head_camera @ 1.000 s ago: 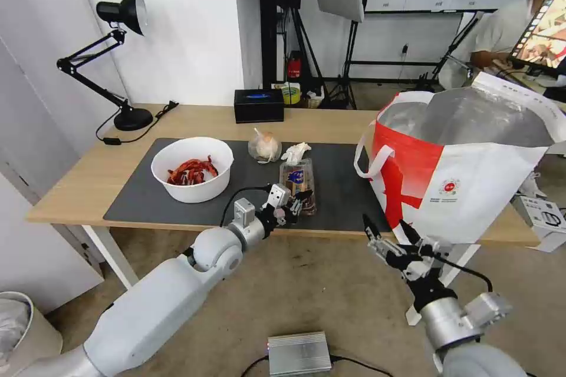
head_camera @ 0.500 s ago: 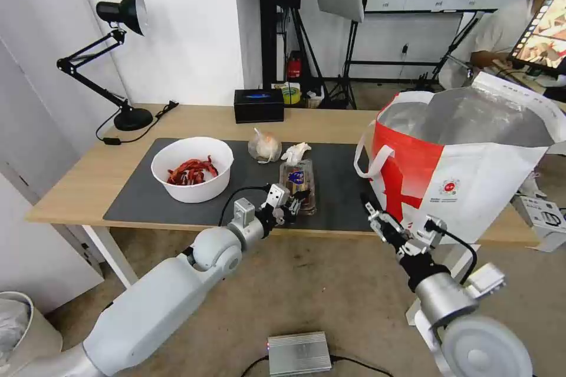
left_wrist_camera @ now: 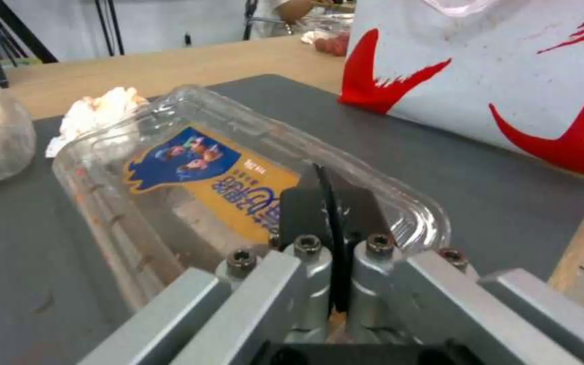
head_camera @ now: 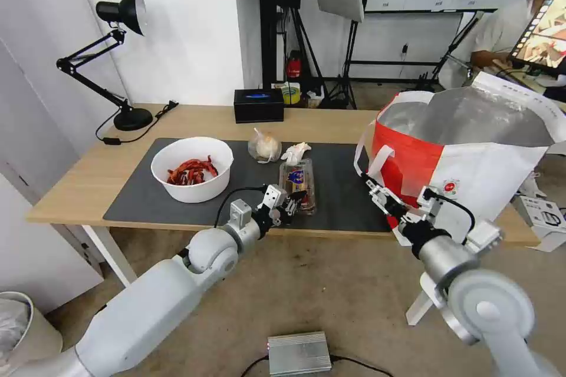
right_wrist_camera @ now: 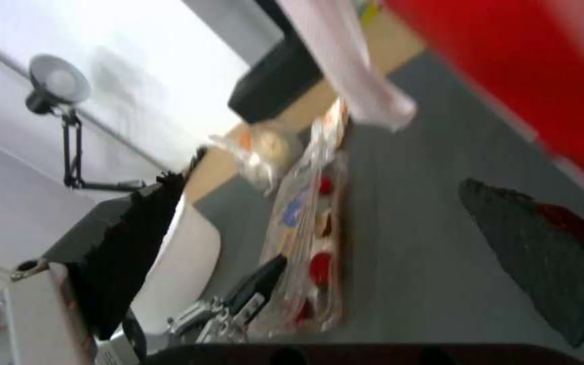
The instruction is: Pick up the trash from the table and place it into the takeout bag.
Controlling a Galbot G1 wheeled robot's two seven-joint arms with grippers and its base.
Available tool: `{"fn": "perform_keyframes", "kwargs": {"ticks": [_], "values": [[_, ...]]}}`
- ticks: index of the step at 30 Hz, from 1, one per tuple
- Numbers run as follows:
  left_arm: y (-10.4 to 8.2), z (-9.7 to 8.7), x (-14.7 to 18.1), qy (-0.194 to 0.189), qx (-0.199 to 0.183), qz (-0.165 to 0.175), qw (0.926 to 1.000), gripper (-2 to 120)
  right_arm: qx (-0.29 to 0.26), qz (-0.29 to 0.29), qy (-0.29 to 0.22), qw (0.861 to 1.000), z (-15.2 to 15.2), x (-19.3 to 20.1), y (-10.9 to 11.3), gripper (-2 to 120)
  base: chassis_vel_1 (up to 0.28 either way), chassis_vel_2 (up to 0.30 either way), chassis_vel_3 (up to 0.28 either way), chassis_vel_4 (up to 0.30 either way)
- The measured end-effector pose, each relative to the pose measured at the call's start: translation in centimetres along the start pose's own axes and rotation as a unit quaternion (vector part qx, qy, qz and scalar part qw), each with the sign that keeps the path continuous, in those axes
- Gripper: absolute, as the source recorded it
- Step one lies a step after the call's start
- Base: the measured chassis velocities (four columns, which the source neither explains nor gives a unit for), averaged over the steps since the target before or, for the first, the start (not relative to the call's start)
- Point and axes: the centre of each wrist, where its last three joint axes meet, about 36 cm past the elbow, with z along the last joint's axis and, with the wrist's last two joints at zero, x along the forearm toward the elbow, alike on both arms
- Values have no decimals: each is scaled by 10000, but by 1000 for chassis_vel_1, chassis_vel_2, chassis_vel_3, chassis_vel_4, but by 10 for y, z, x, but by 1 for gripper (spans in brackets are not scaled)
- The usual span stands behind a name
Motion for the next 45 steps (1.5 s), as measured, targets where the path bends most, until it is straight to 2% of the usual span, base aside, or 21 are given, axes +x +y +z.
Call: {"fn": "perform_keyframes", "kwargs": {"ticks": [4, 21, 30, 45], "values": [[1, 0, 3, 4, 0, -14, 10000, 0, -87, 40, 157, 9998, -3, -9, 1, 100, 0, 0, 0, 0], [1, 7, 8, -9, 78, -75, 9999, 0, -85, 218, 783, 9967, -9, -111, 12, 100, 0, 0, 0, 0], [-1, 7, 9, -45, 101, -59, 9999, 0, -120, 280, 973, 9948, -2, -131, 22, 100, 0, 0, 0, 0], [-2, 6, 13, -93, 104, -60, 9999, 0, 141, 644, 1348, 9887, 0, -160, 33, 100, 0, 0, 0, 0]]}}
